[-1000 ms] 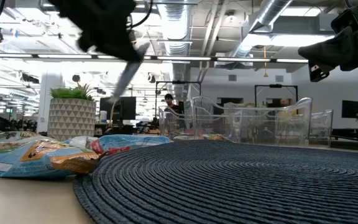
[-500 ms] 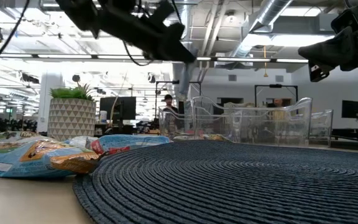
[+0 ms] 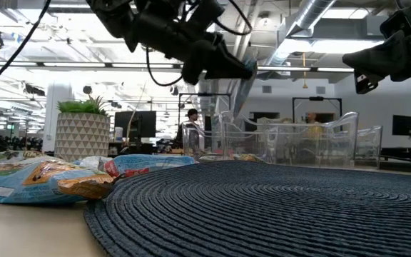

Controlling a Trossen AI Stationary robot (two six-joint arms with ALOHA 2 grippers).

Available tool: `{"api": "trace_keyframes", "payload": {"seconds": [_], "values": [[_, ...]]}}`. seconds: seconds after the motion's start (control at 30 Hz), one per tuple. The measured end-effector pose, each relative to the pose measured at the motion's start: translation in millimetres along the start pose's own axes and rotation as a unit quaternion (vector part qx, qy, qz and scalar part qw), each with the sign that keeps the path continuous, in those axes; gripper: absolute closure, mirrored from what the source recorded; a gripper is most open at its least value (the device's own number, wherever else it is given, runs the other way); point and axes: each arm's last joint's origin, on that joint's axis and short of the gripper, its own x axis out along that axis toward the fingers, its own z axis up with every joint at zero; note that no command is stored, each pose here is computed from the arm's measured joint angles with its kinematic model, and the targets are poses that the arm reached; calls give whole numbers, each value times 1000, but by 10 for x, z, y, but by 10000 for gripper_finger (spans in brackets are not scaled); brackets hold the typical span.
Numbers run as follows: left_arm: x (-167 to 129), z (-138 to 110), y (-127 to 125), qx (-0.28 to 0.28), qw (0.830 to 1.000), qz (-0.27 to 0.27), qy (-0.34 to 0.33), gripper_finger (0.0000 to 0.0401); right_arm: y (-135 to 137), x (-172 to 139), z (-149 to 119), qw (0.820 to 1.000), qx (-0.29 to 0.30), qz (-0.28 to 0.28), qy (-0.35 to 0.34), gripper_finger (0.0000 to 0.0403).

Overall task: Pick and place Granola Bars by type
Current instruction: Put the yellow granola bar into the bottom transparent bin

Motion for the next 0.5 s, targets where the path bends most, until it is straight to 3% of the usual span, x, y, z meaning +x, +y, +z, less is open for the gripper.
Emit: {"api": "trace_keyframes", "payload": {"seconds": [0.2,0.5], "values": [[-7,-93,-68,24,998,-48,39,305,0,0,0,1000,0,0,0,403],[-8,-118,-50,-83,994,-10,72,294,0,0,0,1000,0,0,0,403]]}}
